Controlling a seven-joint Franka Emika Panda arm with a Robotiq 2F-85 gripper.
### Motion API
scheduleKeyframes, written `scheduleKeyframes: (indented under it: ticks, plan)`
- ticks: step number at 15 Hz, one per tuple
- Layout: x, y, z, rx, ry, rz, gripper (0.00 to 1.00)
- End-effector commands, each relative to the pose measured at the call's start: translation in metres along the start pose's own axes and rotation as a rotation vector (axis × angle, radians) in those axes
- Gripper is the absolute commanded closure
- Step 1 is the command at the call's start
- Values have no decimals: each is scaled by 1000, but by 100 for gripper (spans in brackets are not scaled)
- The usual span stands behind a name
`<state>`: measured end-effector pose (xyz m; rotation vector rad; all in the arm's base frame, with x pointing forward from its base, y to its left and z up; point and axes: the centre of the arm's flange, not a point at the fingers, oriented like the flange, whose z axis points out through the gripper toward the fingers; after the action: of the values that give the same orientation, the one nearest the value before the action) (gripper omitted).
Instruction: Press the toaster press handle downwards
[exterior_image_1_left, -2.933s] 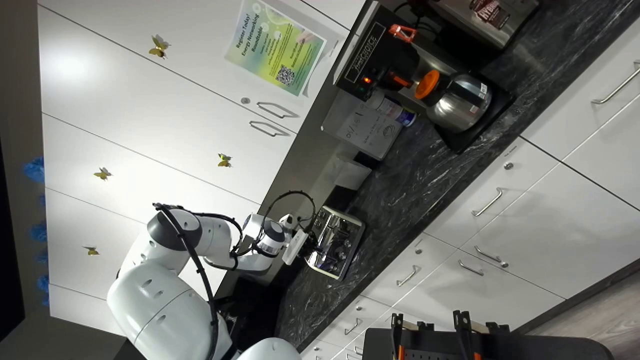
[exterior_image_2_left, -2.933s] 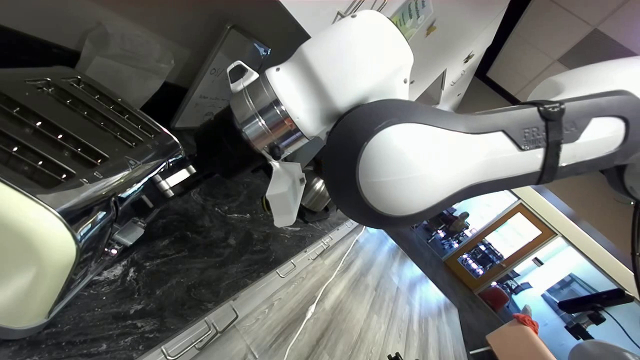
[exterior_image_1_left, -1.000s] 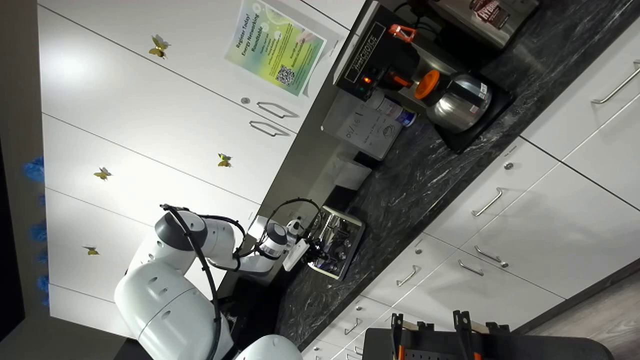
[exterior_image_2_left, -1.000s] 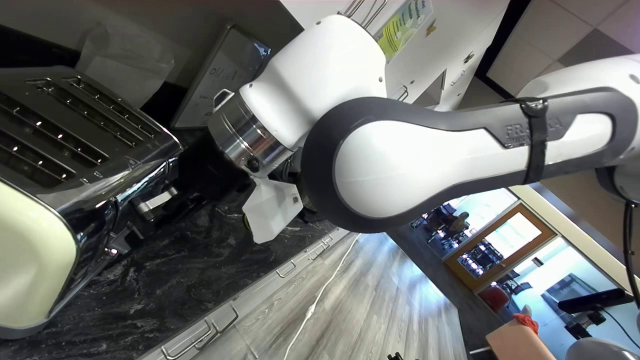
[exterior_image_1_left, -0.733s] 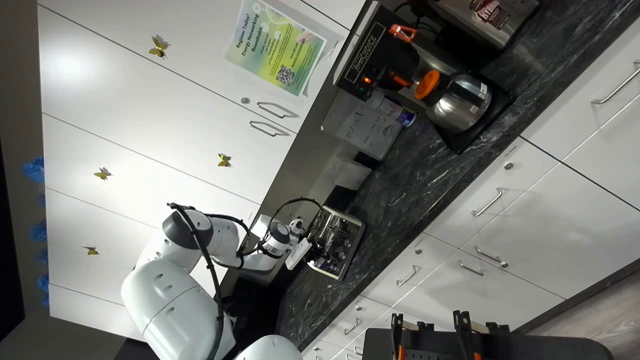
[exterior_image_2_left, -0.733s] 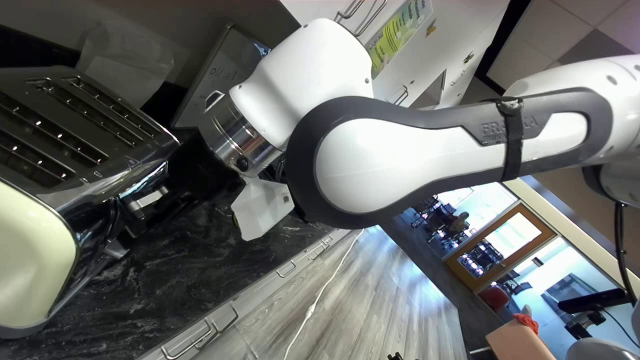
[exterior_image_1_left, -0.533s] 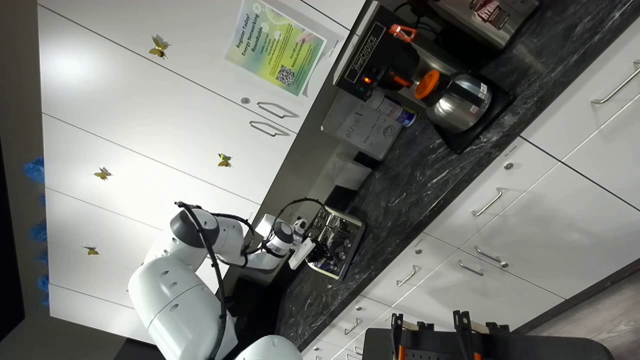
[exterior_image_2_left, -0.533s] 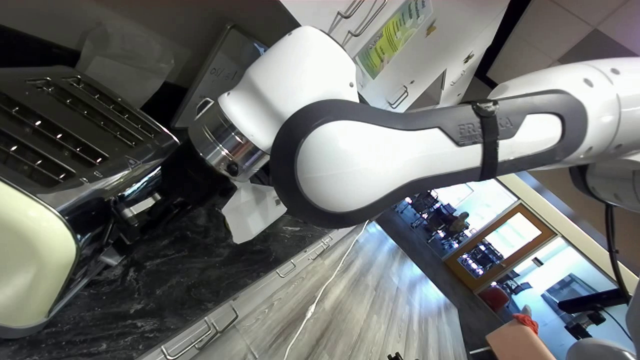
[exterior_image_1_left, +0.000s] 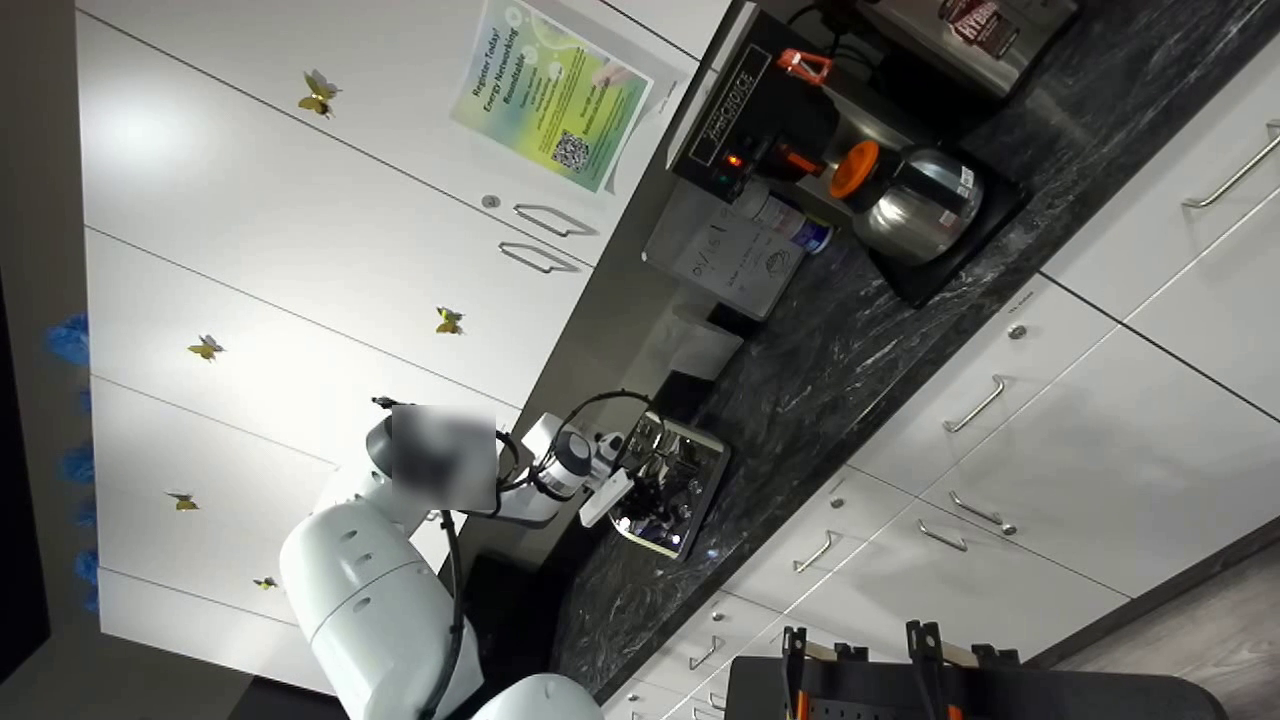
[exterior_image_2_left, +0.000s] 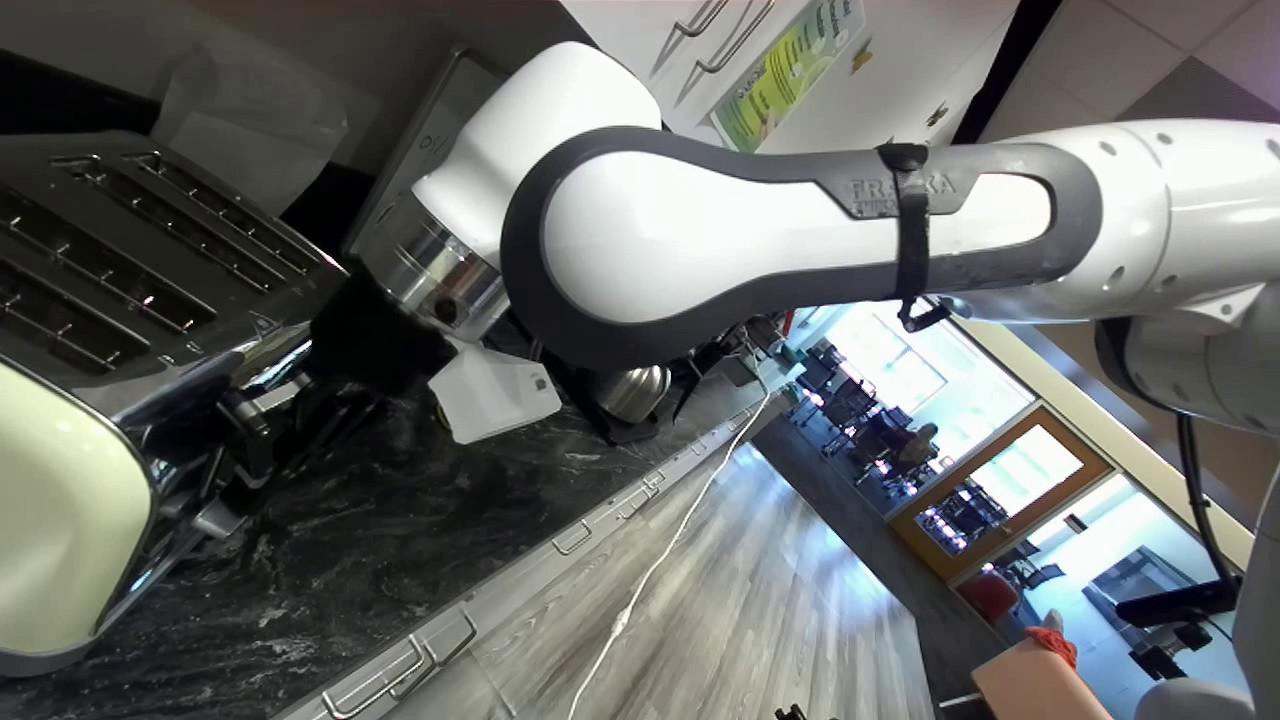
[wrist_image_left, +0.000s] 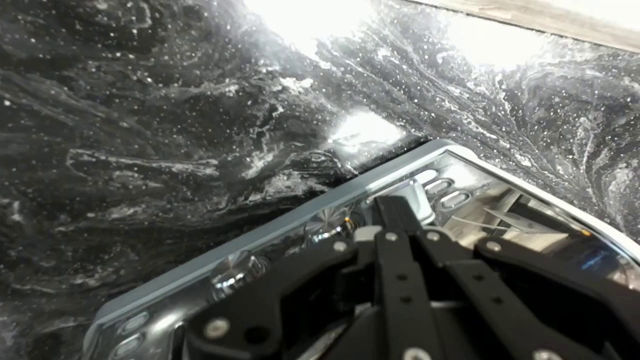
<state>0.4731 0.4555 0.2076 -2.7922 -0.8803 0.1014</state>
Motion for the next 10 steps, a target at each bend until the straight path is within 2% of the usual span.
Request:
scheduleKeyframes:
  ticks: [1,6,10]
  plan:
    - [29,19,28,44,8,4,100]
    - [31,21,42,59,1,-19,100]
    - [24,20,35,45,33,-14,100]
